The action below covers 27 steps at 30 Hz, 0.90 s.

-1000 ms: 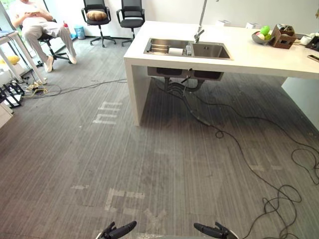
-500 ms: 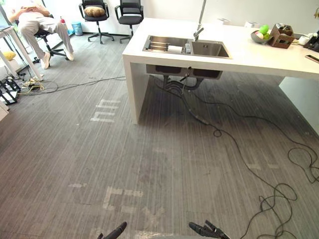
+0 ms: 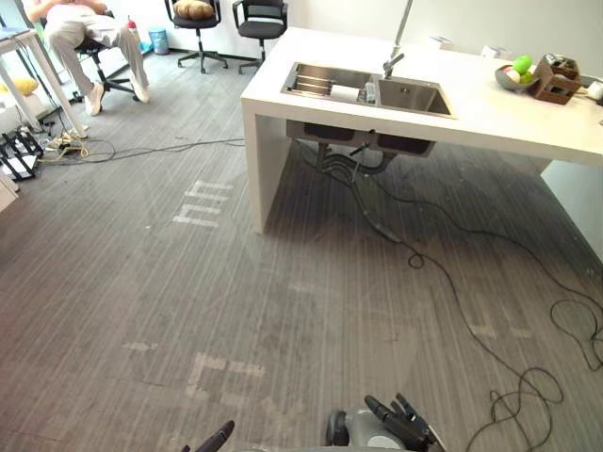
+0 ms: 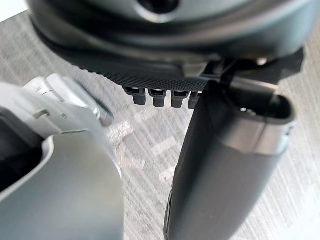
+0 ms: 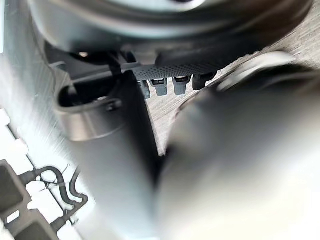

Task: Walk over to the sink, pick up the cup, carry it to the dishwasher, place the cup inside the dishwasher, then close the dishwasher door

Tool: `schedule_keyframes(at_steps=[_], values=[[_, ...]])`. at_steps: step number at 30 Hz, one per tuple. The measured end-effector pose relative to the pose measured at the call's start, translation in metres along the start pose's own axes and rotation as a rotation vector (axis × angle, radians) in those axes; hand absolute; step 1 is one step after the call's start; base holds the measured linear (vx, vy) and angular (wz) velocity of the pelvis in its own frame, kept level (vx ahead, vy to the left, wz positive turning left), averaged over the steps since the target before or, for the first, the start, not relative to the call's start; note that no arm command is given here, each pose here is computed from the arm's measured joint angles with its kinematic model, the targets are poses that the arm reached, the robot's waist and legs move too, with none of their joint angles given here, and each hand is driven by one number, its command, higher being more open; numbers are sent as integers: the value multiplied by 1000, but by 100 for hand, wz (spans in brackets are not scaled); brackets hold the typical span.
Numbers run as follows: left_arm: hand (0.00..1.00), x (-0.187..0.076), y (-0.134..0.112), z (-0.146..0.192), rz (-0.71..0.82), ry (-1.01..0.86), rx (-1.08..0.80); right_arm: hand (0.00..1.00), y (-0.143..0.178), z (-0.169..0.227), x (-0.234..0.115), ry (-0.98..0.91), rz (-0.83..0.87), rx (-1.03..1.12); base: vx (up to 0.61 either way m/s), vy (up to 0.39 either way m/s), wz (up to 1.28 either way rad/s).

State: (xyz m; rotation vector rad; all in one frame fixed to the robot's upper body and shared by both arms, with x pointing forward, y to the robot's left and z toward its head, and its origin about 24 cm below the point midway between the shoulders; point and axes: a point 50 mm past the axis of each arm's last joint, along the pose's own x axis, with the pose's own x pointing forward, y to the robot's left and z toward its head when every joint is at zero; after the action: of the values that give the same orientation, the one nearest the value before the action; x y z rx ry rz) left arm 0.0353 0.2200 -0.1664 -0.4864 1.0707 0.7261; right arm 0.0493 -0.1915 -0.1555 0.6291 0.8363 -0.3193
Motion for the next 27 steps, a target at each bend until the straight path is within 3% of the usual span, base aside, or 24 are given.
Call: schedule_keyframes(at_steps=[6, 14, 16, 21, 25, 27], values=[[100, -2, -28, -4, -62, -38, 5, 100, -9, 18, 1, -29, -27, 31, 515, -355, 27], [100, -4, -14, -6, -4, -60, -35, 100, -6, 23, 9, 1, -48, 28, 426, -149, -3], [100, -5, -21, 3, -18, -128, -7, 100, -1, 27, 14, -2, -40, 27, 466, 45, -33], [100, -19, -50, 47, -56, -492, 512, 100, 37, 50, 38, -14, 68, -13, 526, 179, -58], [100, -48, -112, 91, -137, -848, 621, 100, 57, 55, 44, -11, 151, -79, 315, 119, -5], [100, -76, -140, 115, -205, -1049, 627, 100, 57, 50, 42, 0, 138, -79, 271, 73, -5]])
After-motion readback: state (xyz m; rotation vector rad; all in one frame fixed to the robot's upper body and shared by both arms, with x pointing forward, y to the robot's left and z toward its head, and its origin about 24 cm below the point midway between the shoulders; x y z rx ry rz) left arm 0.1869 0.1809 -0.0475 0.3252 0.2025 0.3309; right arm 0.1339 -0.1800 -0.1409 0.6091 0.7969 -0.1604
